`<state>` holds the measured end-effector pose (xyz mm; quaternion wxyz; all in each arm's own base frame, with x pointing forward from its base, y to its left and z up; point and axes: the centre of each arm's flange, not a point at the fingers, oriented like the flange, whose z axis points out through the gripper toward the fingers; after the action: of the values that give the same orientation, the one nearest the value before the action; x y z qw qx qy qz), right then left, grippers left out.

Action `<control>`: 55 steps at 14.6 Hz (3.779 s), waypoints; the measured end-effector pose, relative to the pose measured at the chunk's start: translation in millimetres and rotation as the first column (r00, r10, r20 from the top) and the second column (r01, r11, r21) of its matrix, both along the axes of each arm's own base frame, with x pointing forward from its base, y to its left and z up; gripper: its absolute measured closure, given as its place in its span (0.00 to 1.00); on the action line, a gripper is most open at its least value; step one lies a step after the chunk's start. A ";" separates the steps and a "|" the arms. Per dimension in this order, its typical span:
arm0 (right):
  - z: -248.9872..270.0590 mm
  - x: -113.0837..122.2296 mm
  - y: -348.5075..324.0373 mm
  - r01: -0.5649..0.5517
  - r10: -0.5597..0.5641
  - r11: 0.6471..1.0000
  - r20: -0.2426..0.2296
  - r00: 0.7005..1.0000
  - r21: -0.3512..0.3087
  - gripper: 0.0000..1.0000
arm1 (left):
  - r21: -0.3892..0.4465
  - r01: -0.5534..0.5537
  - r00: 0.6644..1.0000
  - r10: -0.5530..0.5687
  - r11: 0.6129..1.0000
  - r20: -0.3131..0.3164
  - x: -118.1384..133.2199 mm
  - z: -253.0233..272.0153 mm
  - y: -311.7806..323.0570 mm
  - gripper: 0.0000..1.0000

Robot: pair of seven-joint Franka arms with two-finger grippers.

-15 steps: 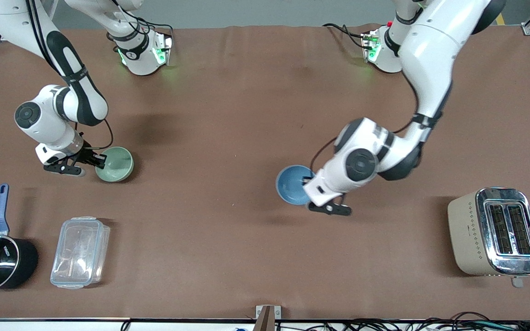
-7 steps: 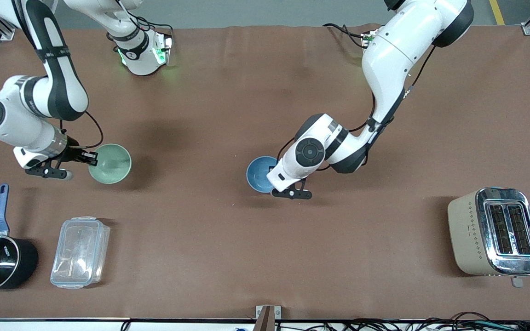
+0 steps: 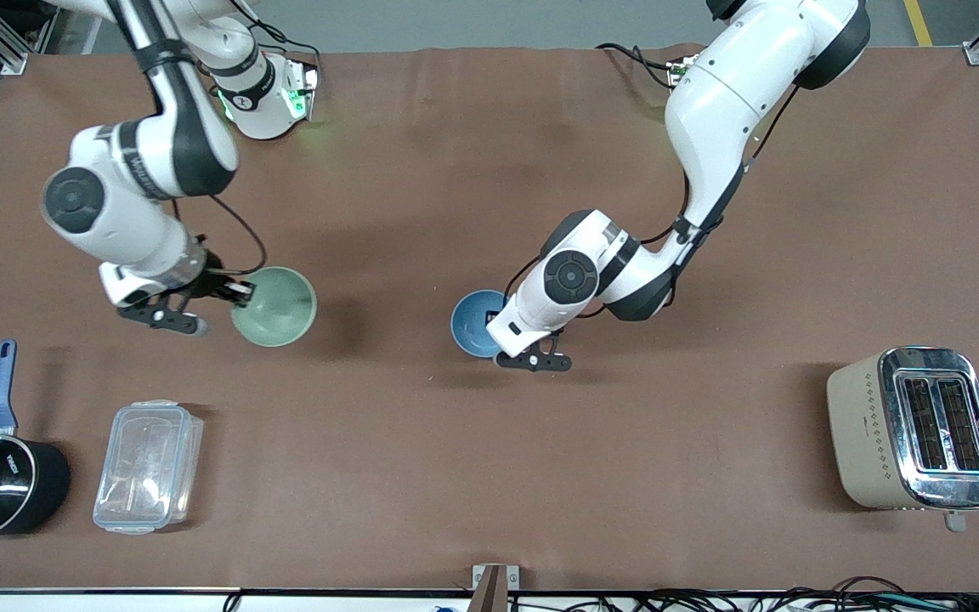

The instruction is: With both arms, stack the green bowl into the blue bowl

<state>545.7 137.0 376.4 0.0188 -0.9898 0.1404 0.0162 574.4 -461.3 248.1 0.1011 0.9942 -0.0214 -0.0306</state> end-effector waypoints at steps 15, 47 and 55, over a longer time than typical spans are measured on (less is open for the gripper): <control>-68.0 -19.1 291.9 0.213 -0.212 0.976 0.032 0.977 -0.040 0.95 | 0.317 0.095 0.981 -0.143 0.944 0.133 20.9 343.0 251.4 0.00; -119.2 -41.2 333.4 0.202 -0.200 0.978 0.047 0.979 -0.052 0.66 | 0.208 0.025 0.998 -0.037 0.978 0.053 -53.5 384.8 386.8 0.00; -28.8 28.9 253.5 0.169 -0.165 0.985 0.080 0.983 -0.041 0.04 | 0.208 0.030 0.997 -0.043 0.978 0.059 -53.2 384.6 383.3 0.00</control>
<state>574.6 390.5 347.6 0.0019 -0.9746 0.2223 -0.0264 521.1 -78.0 632.8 -0.0041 0.9992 -0.0395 -0.0030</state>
